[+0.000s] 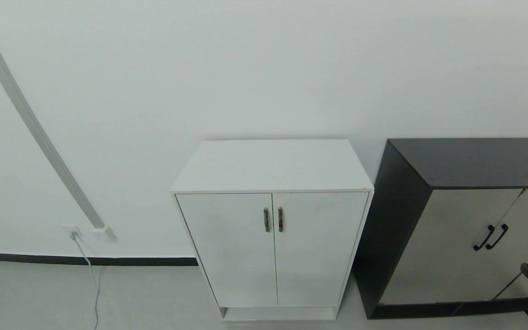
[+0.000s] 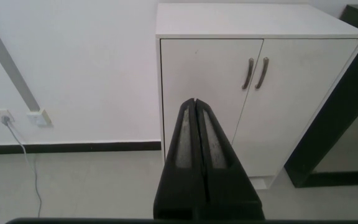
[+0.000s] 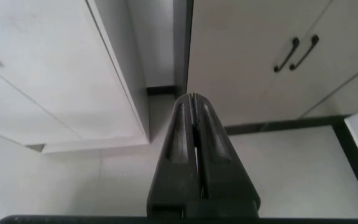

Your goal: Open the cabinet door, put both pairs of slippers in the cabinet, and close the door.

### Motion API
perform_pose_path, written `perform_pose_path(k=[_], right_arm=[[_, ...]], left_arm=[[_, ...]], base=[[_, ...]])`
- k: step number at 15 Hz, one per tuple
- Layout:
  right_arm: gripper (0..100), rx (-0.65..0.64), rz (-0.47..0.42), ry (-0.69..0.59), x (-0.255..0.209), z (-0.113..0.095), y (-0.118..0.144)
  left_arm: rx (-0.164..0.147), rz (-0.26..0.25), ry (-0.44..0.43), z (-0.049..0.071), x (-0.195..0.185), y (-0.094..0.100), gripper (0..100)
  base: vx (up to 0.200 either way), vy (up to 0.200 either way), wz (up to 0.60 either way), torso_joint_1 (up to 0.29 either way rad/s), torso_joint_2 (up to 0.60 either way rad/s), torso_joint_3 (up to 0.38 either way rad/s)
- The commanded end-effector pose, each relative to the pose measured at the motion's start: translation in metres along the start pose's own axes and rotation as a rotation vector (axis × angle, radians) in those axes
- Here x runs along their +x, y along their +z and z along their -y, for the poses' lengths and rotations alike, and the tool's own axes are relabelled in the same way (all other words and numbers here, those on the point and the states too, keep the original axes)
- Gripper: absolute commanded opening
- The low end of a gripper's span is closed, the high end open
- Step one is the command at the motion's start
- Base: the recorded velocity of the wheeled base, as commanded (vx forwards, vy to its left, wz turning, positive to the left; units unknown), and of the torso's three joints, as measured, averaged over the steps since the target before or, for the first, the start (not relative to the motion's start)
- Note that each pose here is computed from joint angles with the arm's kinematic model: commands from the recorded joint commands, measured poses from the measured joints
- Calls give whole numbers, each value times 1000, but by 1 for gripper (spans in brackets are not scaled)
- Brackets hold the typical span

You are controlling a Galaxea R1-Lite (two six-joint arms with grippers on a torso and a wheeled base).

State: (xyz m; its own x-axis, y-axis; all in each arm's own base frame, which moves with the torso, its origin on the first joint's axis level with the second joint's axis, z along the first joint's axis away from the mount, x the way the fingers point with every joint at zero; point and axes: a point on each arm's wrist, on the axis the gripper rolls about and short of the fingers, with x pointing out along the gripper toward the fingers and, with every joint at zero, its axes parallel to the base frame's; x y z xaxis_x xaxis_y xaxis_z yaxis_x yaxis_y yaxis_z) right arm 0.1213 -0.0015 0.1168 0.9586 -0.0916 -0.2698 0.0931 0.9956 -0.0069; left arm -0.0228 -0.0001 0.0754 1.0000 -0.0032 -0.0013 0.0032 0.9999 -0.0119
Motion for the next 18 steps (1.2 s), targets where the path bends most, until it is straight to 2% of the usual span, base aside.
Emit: perform_pose_path(k=[1, 4, 10, 18], right_arm=[[0, 4, 48, 36, -32, 2, -3], [0, 1, 18, 84, -62, 4, -20], [0, -4, 26, 150, -98, 7, -52], [0, -20, 41, 215, -109, 9, -66]], left_arm=[[0, 0, 0, 0, 0, 0, 0], [0, 1, 0, 0, 0, 0, 0], [0, -2, 0, 0, 0, 0, 0], [0, 0, -1, 0, 0, 0, 0]], base=[[0, 0, 0, 0, 0, 0], [0, 0, 0, 0, 0, 0], [0, 0, 0, 0, 0, 0], [0, 0, 0, 0, 0, 0]])
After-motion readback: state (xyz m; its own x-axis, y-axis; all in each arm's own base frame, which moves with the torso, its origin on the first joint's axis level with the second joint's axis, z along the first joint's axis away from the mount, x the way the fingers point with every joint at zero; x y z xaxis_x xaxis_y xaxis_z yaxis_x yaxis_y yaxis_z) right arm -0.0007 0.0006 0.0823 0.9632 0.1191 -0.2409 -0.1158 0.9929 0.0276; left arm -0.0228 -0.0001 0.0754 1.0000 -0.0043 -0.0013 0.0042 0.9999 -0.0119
